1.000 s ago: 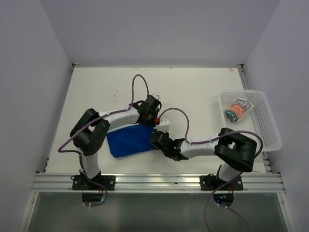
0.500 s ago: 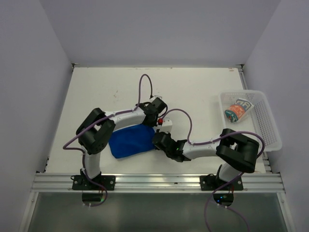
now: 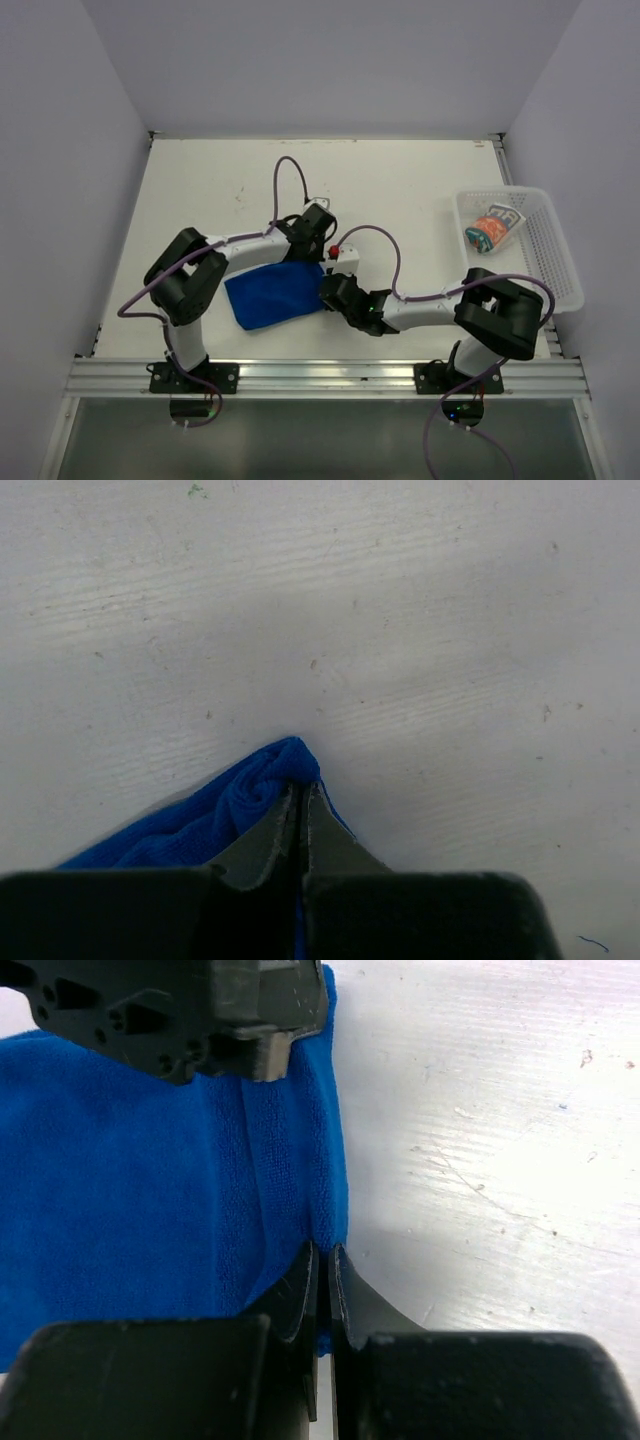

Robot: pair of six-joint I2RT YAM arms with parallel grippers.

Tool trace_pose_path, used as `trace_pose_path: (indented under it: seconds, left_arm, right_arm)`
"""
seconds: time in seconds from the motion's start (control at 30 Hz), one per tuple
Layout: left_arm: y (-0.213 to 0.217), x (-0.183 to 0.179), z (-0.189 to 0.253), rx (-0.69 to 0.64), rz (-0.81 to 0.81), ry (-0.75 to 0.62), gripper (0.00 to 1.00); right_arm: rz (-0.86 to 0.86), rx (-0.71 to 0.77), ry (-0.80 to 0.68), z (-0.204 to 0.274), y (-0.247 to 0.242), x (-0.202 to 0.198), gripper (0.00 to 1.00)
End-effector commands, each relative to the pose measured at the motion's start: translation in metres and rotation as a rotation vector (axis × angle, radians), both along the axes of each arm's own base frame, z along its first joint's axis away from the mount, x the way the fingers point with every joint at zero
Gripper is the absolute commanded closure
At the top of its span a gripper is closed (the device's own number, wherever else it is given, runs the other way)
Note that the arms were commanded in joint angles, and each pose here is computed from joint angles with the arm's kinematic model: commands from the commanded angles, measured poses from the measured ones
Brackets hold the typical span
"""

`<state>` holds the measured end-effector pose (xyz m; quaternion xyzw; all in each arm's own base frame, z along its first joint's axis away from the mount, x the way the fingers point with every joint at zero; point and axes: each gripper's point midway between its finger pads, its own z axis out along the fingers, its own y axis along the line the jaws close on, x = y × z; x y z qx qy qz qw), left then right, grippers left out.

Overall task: Roll the towels
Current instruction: Roll the towel

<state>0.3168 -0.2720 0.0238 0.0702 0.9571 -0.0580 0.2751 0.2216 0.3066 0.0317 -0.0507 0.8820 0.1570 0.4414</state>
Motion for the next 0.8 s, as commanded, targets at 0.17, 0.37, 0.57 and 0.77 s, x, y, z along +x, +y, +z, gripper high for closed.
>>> trace_pose_path:
  seconds: [0.17,0.37,0.57,0.77]
  left_arm:
    - [-0.029,0.01,0.055,-0.404,-0.007,-0.12,1.0]
    - [-0.033,0.016,0.075,-0.501,-0.02,-0.183,1.0]
    - [-0.04,0.012,0.081,-0.595,-0.052,-0.189,1.0]
    - [-0.037,0.009,0.081,-0.656,-0.054,-0.191,1.0]
  right_arm:
    - [-0.011,-0.17,-0.062,0.007,-0.032,0.002,1.0]
    - [-0.017,-0.262,-0.108,0.02,-0.043,0.0,1.0]
    - [0.028,-0.401,-0.166,0.026,-0.043,-0.007,1.0]
    - [0.068,-0.541,-0.2,0.024,-0.036,-0.017,1.0]
